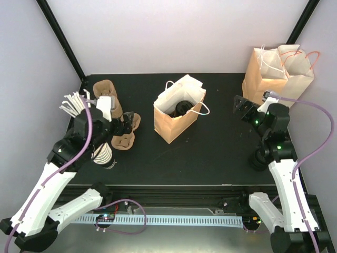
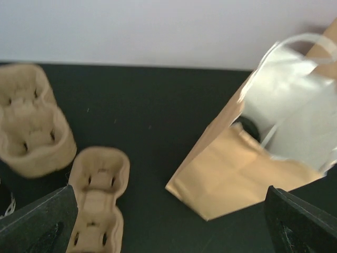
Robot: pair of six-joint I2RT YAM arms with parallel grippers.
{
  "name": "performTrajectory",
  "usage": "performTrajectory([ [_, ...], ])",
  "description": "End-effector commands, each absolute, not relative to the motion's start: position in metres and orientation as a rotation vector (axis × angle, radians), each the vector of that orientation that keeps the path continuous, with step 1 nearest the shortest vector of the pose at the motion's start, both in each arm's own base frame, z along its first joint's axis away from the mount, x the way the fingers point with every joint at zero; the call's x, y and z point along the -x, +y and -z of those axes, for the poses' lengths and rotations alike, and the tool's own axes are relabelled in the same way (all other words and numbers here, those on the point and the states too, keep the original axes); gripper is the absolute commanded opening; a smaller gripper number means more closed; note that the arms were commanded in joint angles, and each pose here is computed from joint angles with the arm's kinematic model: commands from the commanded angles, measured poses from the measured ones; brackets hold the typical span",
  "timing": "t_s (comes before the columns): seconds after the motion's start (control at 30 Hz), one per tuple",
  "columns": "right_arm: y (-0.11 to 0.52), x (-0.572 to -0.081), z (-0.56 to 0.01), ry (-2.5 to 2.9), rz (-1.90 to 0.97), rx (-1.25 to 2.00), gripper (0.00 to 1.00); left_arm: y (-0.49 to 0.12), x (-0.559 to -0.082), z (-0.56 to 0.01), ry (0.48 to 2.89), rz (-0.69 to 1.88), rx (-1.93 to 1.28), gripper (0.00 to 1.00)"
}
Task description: Pack the takeout coffee
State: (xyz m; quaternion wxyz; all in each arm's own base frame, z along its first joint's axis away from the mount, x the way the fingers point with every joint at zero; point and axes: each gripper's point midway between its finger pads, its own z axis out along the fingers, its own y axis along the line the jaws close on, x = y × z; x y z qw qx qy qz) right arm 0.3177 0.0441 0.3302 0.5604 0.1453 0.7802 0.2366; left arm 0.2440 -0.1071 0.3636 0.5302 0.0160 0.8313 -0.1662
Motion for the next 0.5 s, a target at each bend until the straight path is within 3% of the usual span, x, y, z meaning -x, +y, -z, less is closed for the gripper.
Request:
performTrajectory([
  [0.0, 0.033, -0.317, -0.328, 1.764, -0.47, -0.31, 1.0, -0.095, -0.248, -0.342, 1.985, 0.377, 0.059, 0.99],
  [0.23, 0.037, -0.325, -0.287, 1.787, -0.493, -0.313, 1.0, -0.098, -0.273, -0.283, 2.026, 0.326, -0.008, 0.99],
  [0.47, 0.04, -0.347, -0.257, 1.83, -0.37, -0.152, 1.0, -0.114, -0.307, -0.254, 1.888, 0.332, -0.103, 0.98],
])
